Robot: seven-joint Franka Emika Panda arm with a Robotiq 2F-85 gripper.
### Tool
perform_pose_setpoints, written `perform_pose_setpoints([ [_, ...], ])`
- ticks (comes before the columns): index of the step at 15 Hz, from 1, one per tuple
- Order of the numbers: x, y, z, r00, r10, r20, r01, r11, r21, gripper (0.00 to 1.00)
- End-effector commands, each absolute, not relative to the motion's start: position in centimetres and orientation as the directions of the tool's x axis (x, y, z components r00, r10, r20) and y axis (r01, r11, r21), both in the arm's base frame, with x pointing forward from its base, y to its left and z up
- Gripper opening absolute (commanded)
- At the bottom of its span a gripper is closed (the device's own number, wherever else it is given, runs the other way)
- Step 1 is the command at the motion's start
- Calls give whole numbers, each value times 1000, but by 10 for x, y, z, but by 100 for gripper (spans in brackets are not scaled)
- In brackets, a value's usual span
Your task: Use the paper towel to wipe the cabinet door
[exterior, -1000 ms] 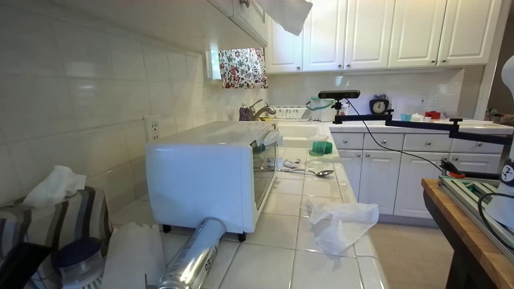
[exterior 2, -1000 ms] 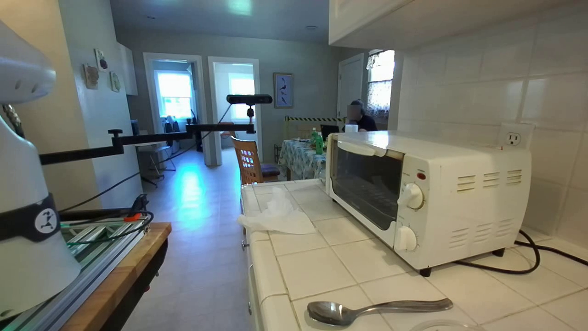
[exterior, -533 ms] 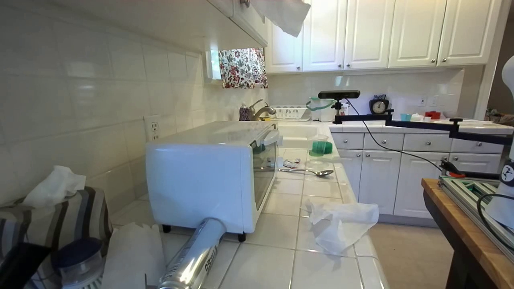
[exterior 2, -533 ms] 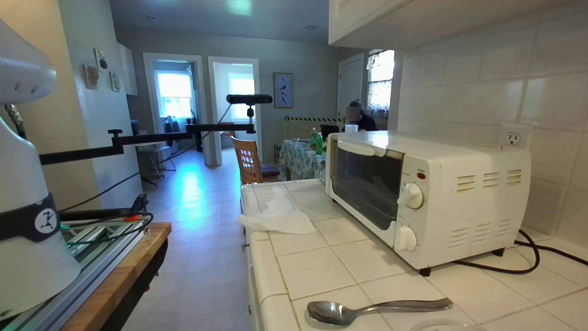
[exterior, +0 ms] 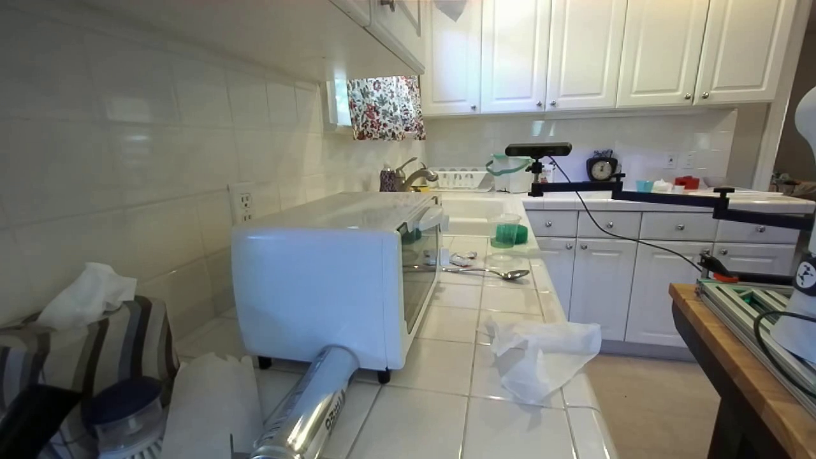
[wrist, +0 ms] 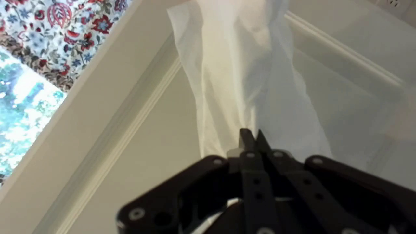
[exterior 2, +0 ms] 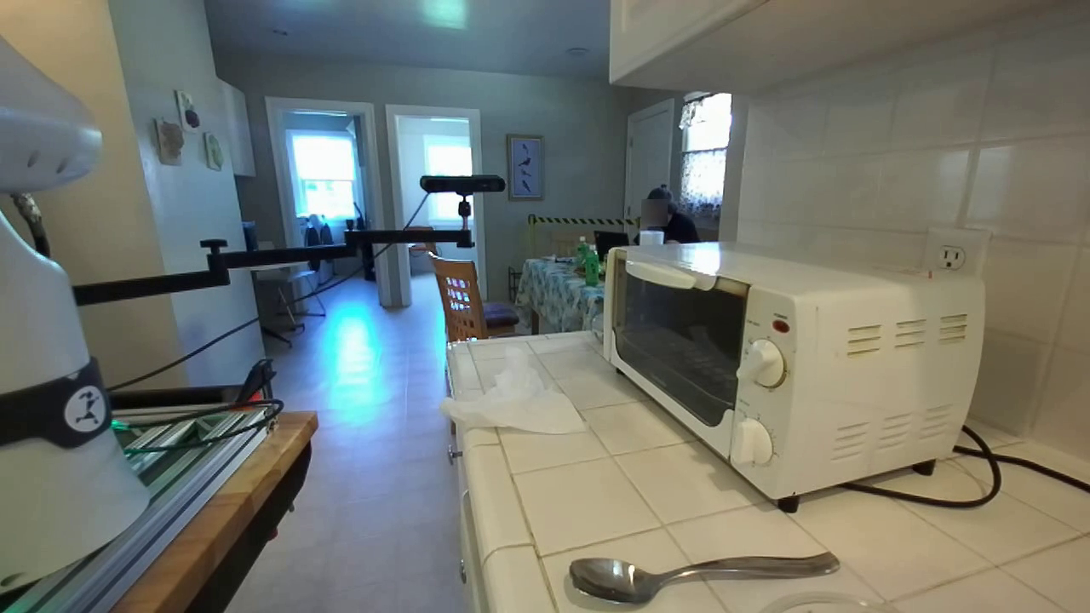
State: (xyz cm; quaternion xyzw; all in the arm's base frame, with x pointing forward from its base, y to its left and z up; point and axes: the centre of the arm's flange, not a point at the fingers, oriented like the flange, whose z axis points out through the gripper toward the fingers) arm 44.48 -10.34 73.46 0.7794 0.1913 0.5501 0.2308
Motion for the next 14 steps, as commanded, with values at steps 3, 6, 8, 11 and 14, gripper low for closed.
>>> perform_pose_setpoints([
  [3, 457, -119, 736, 178, 617, 766, 80, -785, 614, 0],
  [6, 463, -127, 727, 146, 615, 775, 90, -788, 609, 0],
  [8, 465, -127, 720, 141, 607, 782, 100, -795, 599, 0],
  [11, 470, -123, 709, 149, 594, 791, 124, -804, 581, 0],
  [14, 475, -123, 698, 171, 563, 809, 147, -826, 544, 0],
])
